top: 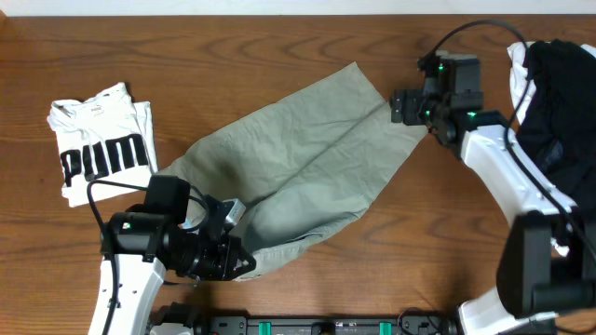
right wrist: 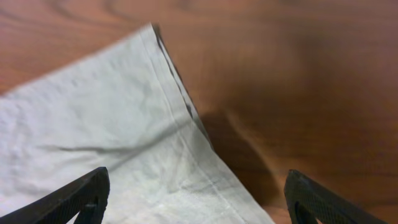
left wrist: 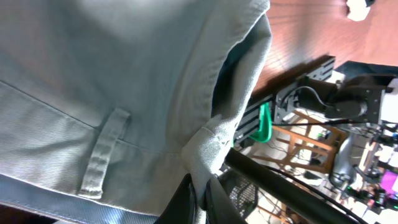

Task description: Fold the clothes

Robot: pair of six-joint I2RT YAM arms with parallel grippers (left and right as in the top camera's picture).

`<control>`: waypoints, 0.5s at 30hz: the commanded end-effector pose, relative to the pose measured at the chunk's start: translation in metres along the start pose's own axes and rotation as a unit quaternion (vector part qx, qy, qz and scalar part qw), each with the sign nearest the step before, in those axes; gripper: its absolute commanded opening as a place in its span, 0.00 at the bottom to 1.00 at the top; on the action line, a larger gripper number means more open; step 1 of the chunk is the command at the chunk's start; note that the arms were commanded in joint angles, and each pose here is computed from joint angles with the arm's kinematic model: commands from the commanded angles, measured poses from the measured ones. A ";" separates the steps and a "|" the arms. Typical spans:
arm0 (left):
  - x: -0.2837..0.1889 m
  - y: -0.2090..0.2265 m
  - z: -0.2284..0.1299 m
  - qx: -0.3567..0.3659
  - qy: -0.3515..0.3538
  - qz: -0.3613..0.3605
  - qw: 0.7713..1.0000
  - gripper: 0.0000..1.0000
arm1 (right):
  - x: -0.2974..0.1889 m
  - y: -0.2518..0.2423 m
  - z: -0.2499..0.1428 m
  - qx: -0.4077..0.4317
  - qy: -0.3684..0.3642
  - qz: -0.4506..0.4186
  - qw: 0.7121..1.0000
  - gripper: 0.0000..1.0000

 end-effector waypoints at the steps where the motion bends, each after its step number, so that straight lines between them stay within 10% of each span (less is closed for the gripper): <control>1: -0.001 0.002 0.003 0.021 -0.006 0.018 1.000 0.06 | 0.023 -0.004 -0.016 0.003 0.035 0.002 0.999 0.90; 15: -0.001 0.002 0.007 0.031 -0.018 0.018 0.999 0.06 | 0.037 -0.048 -0.036 0.067 0.074 -0.046 0.994 0.91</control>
Point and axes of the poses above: each gripper's point midway between its finger pads, its own x axis out along the fingers, its own y axis along the line the jaws close on, z = x × y, the point moved 7 cm from there along -x, back along the fingers, and after that the axes turned 3 degrees about -x, right-handed, at the moved point
